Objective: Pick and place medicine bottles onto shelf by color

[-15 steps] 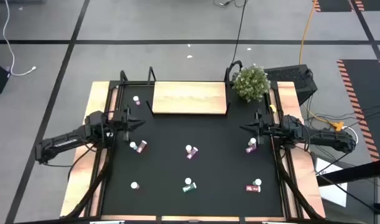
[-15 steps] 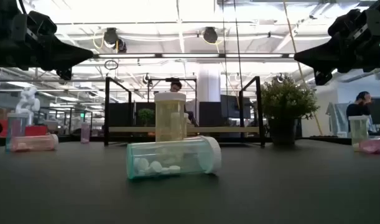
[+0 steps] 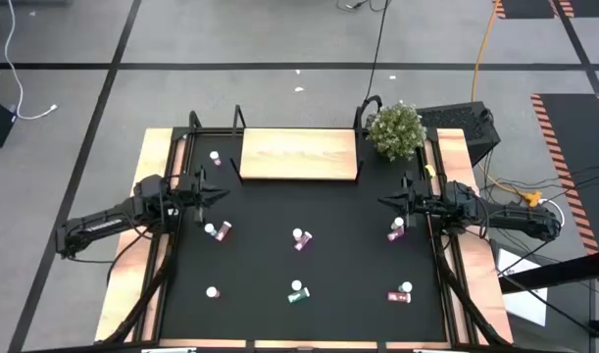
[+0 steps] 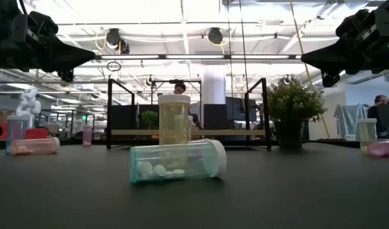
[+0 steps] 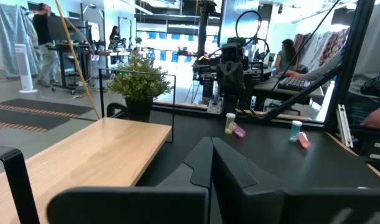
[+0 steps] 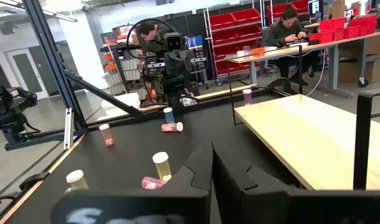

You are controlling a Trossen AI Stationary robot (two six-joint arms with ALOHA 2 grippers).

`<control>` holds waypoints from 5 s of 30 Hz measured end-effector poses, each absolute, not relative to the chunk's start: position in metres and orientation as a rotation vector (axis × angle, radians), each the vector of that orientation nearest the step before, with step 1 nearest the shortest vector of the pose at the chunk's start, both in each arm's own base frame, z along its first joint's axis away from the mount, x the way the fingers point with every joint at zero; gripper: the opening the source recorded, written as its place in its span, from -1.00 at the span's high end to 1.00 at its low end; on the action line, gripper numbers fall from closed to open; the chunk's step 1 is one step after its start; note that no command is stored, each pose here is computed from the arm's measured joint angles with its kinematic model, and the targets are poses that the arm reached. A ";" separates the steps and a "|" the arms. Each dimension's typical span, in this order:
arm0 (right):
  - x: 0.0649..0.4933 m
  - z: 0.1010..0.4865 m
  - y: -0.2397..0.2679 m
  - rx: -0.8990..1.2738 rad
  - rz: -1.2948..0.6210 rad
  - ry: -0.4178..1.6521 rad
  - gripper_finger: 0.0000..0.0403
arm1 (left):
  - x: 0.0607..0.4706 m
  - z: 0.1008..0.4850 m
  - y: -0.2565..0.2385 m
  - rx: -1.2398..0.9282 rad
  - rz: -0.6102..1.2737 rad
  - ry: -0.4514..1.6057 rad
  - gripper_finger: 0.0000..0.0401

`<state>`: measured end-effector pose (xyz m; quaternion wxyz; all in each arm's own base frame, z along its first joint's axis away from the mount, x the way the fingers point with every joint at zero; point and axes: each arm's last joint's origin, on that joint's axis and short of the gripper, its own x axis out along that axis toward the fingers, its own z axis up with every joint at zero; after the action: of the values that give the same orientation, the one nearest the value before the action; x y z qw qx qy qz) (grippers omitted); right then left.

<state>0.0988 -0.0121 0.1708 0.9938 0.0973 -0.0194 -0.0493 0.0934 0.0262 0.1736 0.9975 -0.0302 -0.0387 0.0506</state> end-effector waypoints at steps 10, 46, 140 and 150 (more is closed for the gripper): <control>0.099 0.171 -0.012 0.195 -0.099 -0.039 1.00 | 0.093 0.174 0.026 -0.060 0.102 -0.077 0.96; 0.099 0.171 -0.012 0.195 -0.099 -0.039 1.00 | 0.093 0.174 0.026 -0.060 0.101 -0.077 0.96; 0.179 0.248 -0.047 0.577 -0.633 0.036 0.08 | 0.127 0.234 0.235 -0.991 1.147 0.996 -0.14; 0.178 0.244 -0.045 0.620 -0.638 0.063 0.08 | 0.121 0.205 0.236 -1.063 1.155 1.098 -0.15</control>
<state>0.1783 -0.0450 0.2444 0.9022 0.2997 0.0306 -0.3086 0.1210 0.2363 0.2051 0.5754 -0.4539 0.4687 0.4931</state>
